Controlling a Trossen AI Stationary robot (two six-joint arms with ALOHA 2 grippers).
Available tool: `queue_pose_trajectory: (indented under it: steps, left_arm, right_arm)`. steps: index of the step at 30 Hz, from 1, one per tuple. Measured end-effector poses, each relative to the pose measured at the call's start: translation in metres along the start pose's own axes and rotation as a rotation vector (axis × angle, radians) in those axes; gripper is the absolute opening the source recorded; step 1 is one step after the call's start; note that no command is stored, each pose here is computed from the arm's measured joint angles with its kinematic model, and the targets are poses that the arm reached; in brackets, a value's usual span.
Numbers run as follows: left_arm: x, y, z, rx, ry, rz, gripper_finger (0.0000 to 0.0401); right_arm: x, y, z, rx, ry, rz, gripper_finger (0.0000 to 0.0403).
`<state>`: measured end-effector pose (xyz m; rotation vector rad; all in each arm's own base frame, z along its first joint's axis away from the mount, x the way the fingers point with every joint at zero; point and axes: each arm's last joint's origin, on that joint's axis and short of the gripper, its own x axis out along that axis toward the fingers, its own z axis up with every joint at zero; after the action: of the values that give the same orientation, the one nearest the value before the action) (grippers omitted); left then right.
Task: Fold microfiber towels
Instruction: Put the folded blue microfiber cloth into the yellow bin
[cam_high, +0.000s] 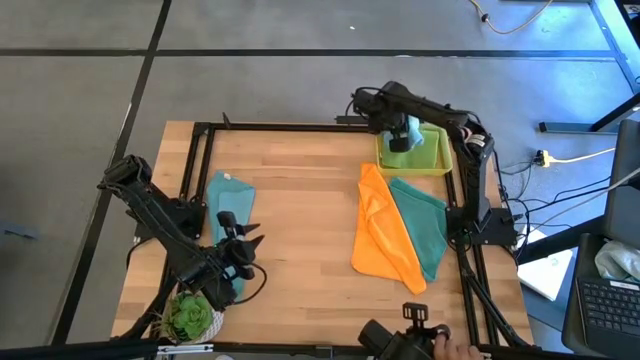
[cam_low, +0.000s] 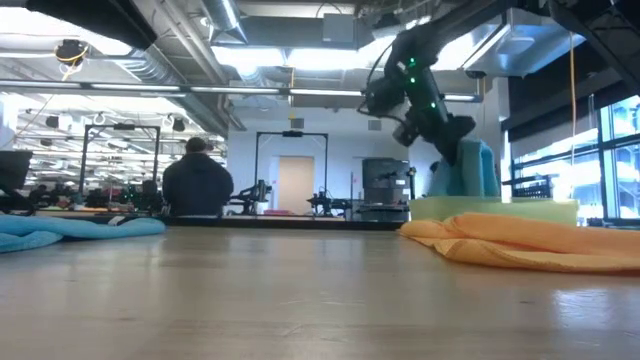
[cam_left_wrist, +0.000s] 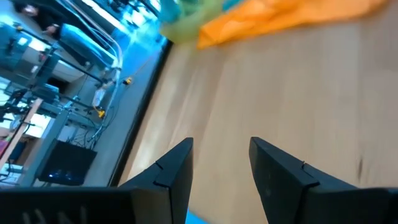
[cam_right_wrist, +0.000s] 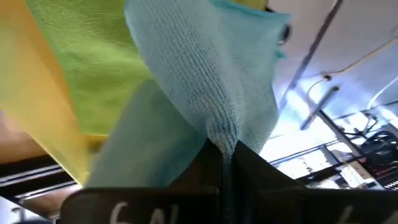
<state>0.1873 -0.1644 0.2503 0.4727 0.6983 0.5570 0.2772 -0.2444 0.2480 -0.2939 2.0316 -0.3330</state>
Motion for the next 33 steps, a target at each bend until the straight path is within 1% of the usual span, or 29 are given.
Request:
queue_pose_trajectory:
  steps: [5,7,9,12,17,21,23,27,30,33]
  left_arm:
    - [0.006,-0.001,0.005,-0.106,-0.143,0.097,0.0150]
    - [0.011,-0.001,0.008,-0.115,-0.167,0.128,0.0150]
    - [0.018,-0.001,0.010,-0.086,-0.142,0.131,0.0150]
    - [0.026,0.000,0.014,-0.063,-0.111,0.132,0.0150]
    - [0.039,0.001,0.022,-0.014,-0.070,0.122,0.0150]
    - [0.048,0.004,0.028,0.033,-0.058,0.134,0.0150]
    - [0.053,0.005,0.030,0.055,-0.048,0.136,0.0150]
    - [0.063,0.009,0.035,0.088,-0.022,0.131,0.0150]
    - [0.071,0.012,0.038,0.106,0.002,0.123,0.0150]
    - [0.078,0.015,0.039,0.120,0.026,0.107,0.0150]
  right_arm:
    - [0.007,0.004,0.001,0.070,0.015,0.019,0.0008]
    - [0.006,0.002,0.000,0.095,0.001,0.010,0.0008]
    - [0.003,0.000,-0.002,0.125,-0.028,-0.021,0.0008]
    - [0.005,-0.001,-0.008,0.131,-0.034,-0.037,0.0008]
    - [0.021,0.016,-0.011,0.116,-0.019,0.047,0.0008]
    - [0.040,0.032,-0.006,0.120,-0.040,0.105,0.0011]
    - [0.048,0.037,-0.004,0.140,-0.039,0.112,0.0030]
    - [0.056,0.042,-0.002,0.171,-0.040,0.112,0.0092]
    - [0.054,0.041,-0.003,0.197,-0.045,0.109,0.0138]
    - [0.042,0.036,-0.010,0.250,-0.081,0.089,0.0176]
